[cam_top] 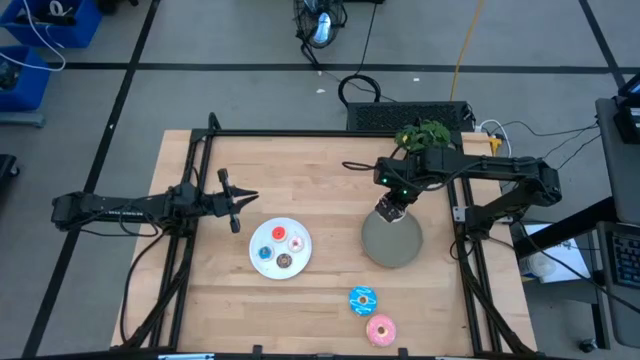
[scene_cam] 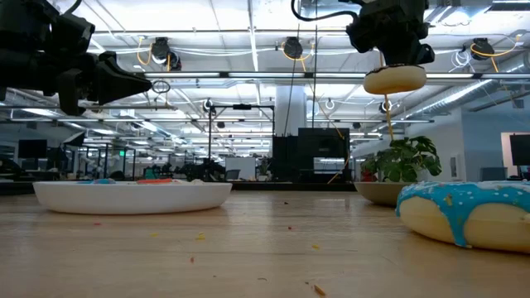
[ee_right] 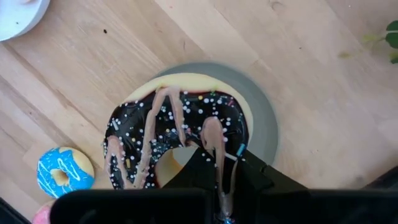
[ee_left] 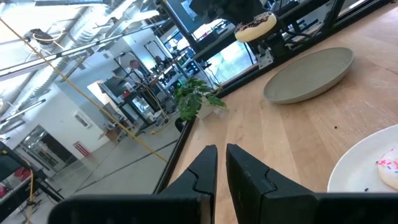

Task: Pick & Place donuts
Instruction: Put the large black donut on the gray plate

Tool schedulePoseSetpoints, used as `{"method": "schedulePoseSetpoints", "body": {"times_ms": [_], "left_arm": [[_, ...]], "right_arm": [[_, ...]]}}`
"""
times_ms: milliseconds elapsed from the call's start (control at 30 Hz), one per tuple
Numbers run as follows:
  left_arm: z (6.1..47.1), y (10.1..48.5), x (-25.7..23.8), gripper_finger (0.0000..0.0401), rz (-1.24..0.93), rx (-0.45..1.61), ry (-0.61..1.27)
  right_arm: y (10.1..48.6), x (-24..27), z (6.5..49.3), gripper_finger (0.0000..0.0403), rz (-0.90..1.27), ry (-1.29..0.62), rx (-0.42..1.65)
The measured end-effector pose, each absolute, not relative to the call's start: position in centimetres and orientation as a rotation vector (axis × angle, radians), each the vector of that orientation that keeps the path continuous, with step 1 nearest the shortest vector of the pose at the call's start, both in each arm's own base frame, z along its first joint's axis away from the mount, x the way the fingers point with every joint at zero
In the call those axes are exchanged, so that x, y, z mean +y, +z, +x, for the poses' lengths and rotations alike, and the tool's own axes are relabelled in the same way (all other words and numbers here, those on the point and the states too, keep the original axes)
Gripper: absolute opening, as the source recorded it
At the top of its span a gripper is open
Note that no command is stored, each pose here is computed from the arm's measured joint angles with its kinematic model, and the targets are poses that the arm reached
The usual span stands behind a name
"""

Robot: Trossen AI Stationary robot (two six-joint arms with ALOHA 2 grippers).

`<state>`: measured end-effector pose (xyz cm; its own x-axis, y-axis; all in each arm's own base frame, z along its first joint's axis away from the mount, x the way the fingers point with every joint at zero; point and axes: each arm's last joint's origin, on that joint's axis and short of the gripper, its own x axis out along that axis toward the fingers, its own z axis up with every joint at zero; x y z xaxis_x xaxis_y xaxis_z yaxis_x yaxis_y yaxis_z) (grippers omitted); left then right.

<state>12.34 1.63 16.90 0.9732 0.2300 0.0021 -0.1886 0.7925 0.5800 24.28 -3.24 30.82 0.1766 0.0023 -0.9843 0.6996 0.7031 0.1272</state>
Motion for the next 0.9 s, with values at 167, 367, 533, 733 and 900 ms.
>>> {"method": "schedulePoseSetpoints", "body": {"times_ms": [167,367,533,733,900], "left_arm": [[12.3,16.9,1.6,0.0042,0.616,0.070,0.225],[12.3,16.9,1.6,0.0042,0.617,0.069,0.225],[12.3,16.9,1.6,0.0042,0.617,0.069,0.225],[12.3,17.0,1.6,0.0042,0.617,0.063,0.226],[12.3,17.0,1.6,0.0042,0.617,0.063,0.226]], "right_arm": [[30.8,-3.2,24.3,0.0013,0.658,-0.546,1.316],[30.2,-3.3,24.3,0.0013,0.603,-0.545,1.317],[27.7,-3.3,24.0,0.0013,0.569,-0.524,1.385],[25.1,-3.1,24.0,0.0013,0.542,-0.431,1.406],[22.5,-2.9,23.7,0.0013,0.514,-0.362,1.423]]}}
